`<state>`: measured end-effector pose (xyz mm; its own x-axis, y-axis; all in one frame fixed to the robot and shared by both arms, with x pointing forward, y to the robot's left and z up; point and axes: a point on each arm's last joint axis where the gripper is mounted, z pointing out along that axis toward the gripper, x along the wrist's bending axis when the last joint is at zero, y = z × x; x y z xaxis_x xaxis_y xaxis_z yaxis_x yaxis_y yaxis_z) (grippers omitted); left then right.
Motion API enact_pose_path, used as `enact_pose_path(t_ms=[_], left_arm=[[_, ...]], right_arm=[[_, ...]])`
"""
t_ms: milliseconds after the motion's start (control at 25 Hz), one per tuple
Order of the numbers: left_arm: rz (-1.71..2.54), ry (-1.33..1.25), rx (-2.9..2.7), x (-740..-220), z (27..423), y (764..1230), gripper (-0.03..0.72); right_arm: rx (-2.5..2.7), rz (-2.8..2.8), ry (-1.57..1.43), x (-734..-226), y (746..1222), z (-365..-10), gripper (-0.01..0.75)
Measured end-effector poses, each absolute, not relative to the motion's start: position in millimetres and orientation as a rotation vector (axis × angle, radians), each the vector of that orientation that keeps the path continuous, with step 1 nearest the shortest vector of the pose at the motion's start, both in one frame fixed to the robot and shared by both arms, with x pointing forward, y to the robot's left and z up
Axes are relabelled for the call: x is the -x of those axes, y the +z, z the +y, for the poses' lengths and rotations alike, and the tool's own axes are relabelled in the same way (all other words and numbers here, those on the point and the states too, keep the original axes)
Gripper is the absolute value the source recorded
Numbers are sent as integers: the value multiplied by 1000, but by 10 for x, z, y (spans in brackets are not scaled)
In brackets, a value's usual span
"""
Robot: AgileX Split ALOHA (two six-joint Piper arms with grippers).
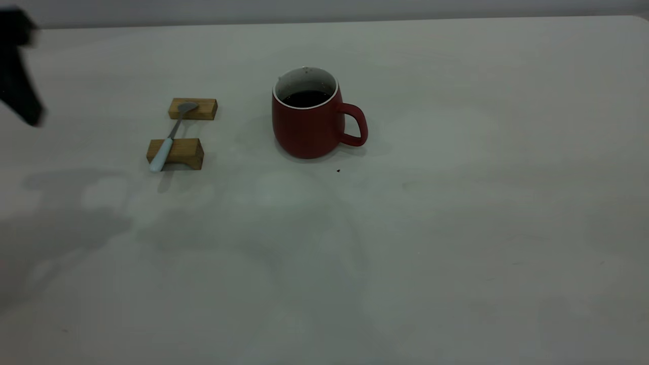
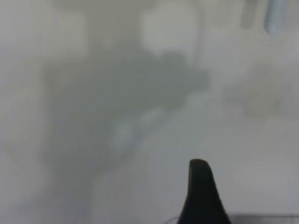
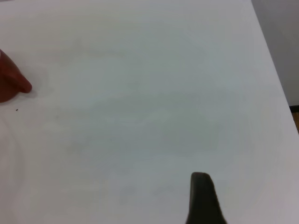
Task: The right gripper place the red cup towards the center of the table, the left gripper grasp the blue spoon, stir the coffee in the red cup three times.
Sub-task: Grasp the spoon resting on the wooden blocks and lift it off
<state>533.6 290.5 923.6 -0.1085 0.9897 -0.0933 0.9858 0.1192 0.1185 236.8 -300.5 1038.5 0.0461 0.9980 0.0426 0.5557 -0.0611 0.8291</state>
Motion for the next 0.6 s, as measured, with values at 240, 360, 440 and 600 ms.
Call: enact_pose_path(t_ms=[240, 360, 440, 600], left_arm=[[2182, -5, -2099, -5749, 2581, 8762, 577], [2155, -11, -2128, -5897, 2426, 8612, 577], [2169, -20, -2121, -5969, 2398, 8527, 577], [2188, -22, -2107, -6067, 2387, 8418, 577]], right_arm=[[-1690, 1577, 886, -2368, 10385, -3005, 541], [-1690, 1577, 886, -2368, 10385, -3005, 541], [-1690, 1577, 886, -2368, 10385, -3005, 541], [-1690, 1577, 886, -2368, 10385, -3005, 541]])
